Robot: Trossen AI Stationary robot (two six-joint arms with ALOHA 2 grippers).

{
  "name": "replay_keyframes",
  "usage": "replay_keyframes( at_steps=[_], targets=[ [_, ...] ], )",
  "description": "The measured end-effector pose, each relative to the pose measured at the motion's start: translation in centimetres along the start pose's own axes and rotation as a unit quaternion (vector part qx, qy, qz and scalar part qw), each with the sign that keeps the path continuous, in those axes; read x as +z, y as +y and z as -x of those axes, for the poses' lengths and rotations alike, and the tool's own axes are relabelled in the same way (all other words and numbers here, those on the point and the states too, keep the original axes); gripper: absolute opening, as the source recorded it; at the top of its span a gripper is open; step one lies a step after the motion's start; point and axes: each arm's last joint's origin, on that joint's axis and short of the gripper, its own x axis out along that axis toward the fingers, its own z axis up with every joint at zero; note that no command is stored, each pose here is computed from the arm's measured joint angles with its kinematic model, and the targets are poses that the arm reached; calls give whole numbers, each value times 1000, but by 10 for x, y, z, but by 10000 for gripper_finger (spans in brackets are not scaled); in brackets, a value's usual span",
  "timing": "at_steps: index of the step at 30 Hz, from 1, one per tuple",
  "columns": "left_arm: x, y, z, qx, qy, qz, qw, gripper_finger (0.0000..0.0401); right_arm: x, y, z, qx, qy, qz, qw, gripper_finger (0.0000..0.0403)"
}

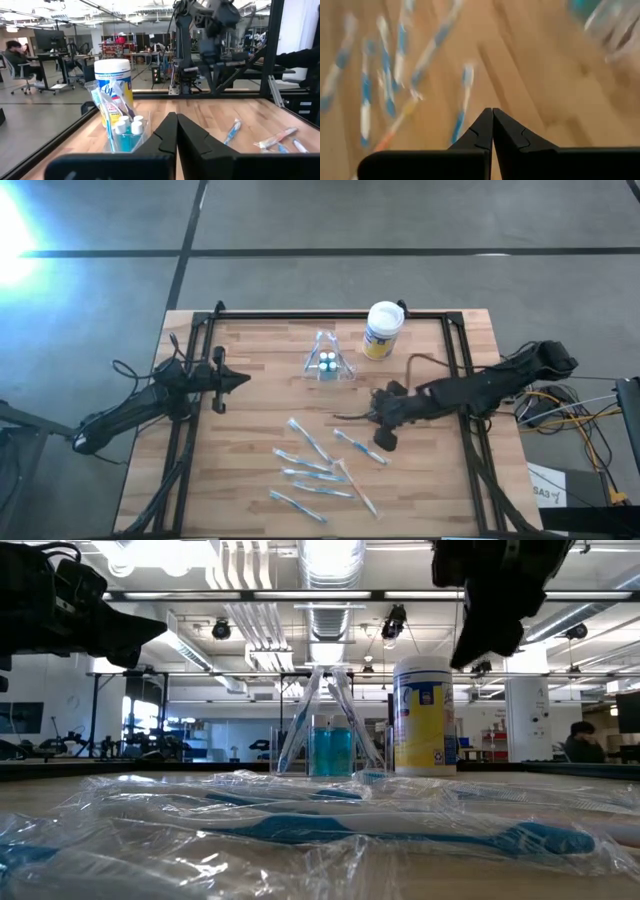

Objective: Pick & Place toothbrushing station
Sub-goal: Put the blue toothbrush into the transparent organizer

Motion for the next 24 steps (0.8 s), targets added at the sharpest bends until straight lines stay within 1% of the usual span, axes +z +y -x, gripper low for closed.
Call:
replay_keyframes(
  at_steps=[4, 7, 10, 13, 16, 19, 22, 24],
  targets=[
    [0, 0, 0, 0, 0, 5, 1000, 12, 3, 14, -23, 12, 88, -4, 996, 10],
    [0, 0, 0, 0, 0, 16, 1000, 10, 5, 24, -43, 21, 130, -16, 991, 24],
    [0, 0, 0, -1, 1, 24, 1000, 5, 5, 33, -64, 27, 165, -13, 986, 55],
    [-1, 0, 0, -6, 2, 26, 1000, 4, 3, 43, -83, 19, 182, -5, 983, 94],
    [-1, 0, 0, -7, 3, 29, 1000, 11, -1, 47, -99, -2, 209, 2, 978, 131],
    [-1, -1, -1, -16, 6, 34, 999, 20, -5, 48, -110, -35, 240, -1, 970, 163],
    [-2, -1, -1, -25, 10, 36, 999, 24, -9, 47, -118, -59, 255, -3, 965, 185],
    [-3, -1, -1, -26, 13, 37, 999, 24, -9, 47, -120, -62, 256, -3, 965, 194]
  ],
)
